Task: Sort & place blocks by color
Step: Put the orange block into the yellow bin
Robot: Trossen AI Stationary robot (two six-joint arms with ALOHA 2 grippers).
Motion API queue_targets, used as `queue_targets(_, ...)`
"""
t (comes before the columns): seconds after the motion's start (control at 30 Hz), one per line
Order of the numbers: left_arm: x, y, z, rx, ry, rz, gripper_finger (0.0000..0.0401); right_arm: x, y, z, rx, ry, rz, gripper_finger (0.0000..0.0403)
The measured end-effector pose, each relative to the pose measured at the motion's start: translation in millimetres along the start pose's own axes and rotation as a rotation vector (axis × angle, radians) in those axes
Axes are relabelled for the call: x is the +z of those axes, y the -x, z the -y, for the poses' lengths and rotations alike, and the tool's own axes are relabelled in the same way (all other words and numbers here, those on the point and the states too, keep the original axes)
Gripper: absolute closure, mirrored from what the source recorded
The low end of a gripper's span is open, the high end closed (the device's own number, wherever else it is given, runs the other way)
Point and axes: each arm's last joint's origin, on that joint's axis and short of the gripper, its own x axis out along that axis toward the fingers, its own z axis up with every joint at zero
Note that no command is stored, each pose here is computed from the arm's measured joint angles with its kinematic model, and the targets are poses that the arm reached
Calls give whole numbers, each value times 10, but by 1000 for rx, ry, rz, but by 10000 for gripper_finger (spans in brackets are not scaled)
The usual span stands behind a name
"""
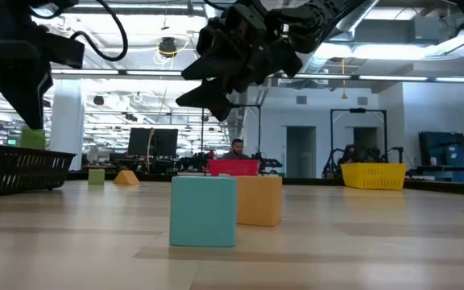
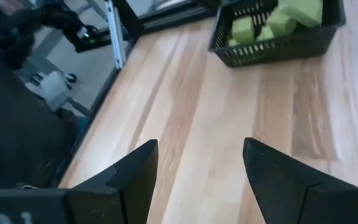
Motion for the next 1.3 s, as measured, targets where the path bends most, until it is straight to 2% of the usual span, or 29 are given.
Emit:
queue_targets(0.13, 109, 118, -18, 2, -71, 52, 215, -33, 23, -121, -83, -13, -69, 148)
queue_targets(0.27, 301, 259, -53, 121, -111, 252, 204, -71, 90, -354, -230, 9, -176, 148)
queue_targets(0.37, 468, 256, -140, 167, -99, 329, 203, -93, 134, -556, -345, 33, -236, 148)
queue_targets(0.53, 765, 80, -457, 206, -67, 293, 204, -129, 242, -900, -467, 77, -316, 148)
queue_targets(0.67, 1013, -169, -830, 138, 0, 232, 205, -275, 303, -1094, -463, 56, -349, 148)
queue_targets(0.73, 1103, -331, -996, 76, -77, 192, 205, -405, 316, -1143, -482, 28, -374, 148)
queue_targets(0.8, 1146, -487, -1126, 40, -215, 113, 205, -512, 322, -1163, -509, 4, -372, 148)
queue_targets(0.87, 1218, -601, -1211, 54, -378, 61, 205, -624, 324, -1157, -534, -33, -383, 148)
queue_targets(0.97, 1304, -743, -1281, 71, -565, -13, 205, -767, 304, -1124, -554, -103, -403, 148)
queue_targets(1.1, 1378, -932, -1302, 56, -842, -106, 205, -893, 248, -1108, -551, -125, -397, 148)
queue_targets(1.2, 1422, -1066, -1319, 63, -943, -181, 205, -936, 227, -1121, -542, -120, -390, 148)
queue_targets(1.3, 1503, -1163, -1354, 89, -956, -222, 205, -960, 216, -1147, -534, -106, -399, 148)
